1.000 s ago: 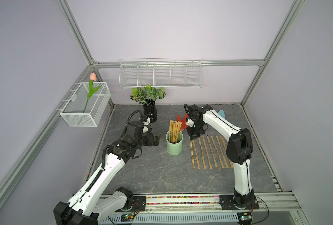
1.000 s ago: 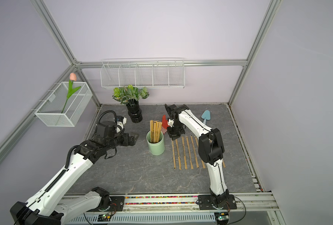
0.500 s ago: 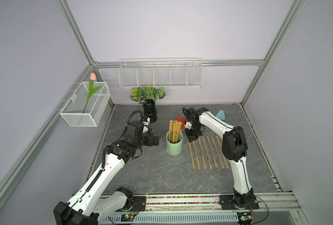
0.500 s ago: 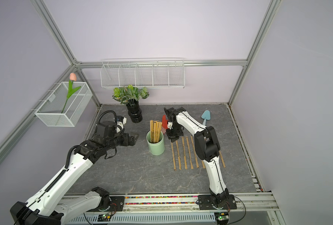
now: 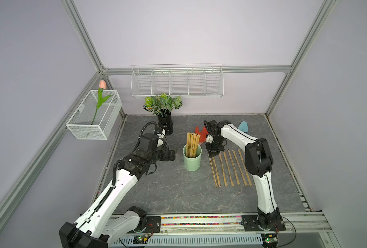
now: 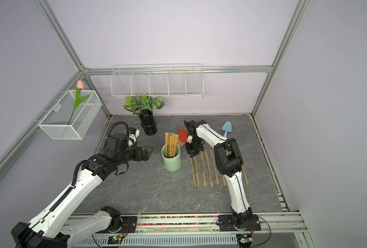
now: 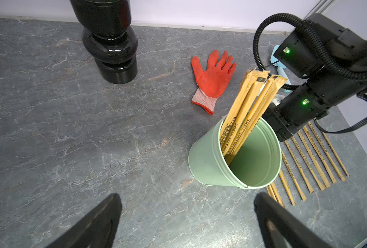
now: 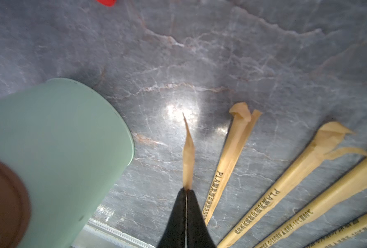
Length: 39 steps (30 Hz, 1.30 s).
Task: Take the straws out of the storage container
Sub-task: Place the straw at the center of the board, then pick up the straw from the container.
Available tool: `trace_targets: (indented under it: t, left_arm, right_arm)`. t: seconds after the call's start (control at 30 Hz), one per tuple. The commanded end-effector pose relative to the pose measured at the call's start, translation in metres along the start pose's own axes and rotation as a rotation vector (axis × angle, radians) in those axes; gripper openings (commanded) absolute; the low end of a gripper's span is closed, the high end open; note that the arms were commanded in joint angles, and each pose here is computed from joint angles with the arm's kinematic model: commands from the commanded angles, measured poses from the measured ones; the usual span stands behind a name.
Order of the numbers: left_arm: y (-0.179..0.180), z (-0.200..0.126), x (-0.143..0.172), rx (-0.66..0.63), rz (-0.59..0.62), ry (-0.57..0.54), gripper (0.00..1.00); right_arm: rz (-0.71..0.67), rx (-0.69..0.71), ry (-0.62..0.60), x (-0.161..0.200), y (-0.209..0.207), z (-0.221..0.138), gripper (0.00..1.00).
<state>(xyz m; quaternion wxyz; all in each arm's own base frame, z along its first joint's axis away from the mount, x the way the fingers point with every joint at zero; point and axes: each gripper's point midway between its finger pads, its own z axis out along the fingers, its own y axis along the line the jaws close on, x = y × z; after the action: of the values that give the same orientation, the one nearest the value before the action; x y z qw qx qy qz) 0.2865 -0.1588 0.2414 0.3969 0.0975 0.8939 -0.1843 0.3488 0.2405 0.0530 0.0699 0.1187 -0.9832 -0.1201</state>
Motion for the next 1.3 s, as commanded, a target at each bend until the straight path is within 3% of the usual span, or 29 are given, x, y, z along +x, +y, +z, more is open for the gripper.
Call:
trace_targets:
  t: [0.0, 0.27, 0.43, 0.7, 0.9, 1.27]
  left_arm:
    - [-0.003, -0.001, 0.0, 0.007, 0.013, 0.007, 1.0]
    - [-0.003, 0.0, 0.0, 0.007, 0.013, 0.008, 1.0]
    - [-0.002, 0.0, 0.0, 0.003, 0.012, 0.008, 1.0]
    - [-0.001, -0.001, -0.001, 0.0, 0.013, 0.005, 1.0]
    - [-0.001, -0.002, -0.001, -0.004, 0.013, 0.002, 1.0]
    - [0.0, -0.002, -0.001, -0.007, 0.013, 0.001, 1.0]
  right_arm:
    - [0.039, -0.016, 0.031, 0.001, -0.005, 0.014, 0.08]
    - [0.061, -0.019, 0.018, 0.001, -0.007, 0.015, 0.09]
    - [0.05, -0.041, -0.081, -0.003, 0.001, -0.01, 0.13]
    - [-0.041, -0.093, -0.435, 0.0, 0.034, -0.108, 0.22]
    - [-0.154, -0.133, -0.59, 0.018, 0.074, -0.16, 0.28]
    - [-0.21, -0.18, -0.578, 0.005, 0.105, -0.149, 0.31]
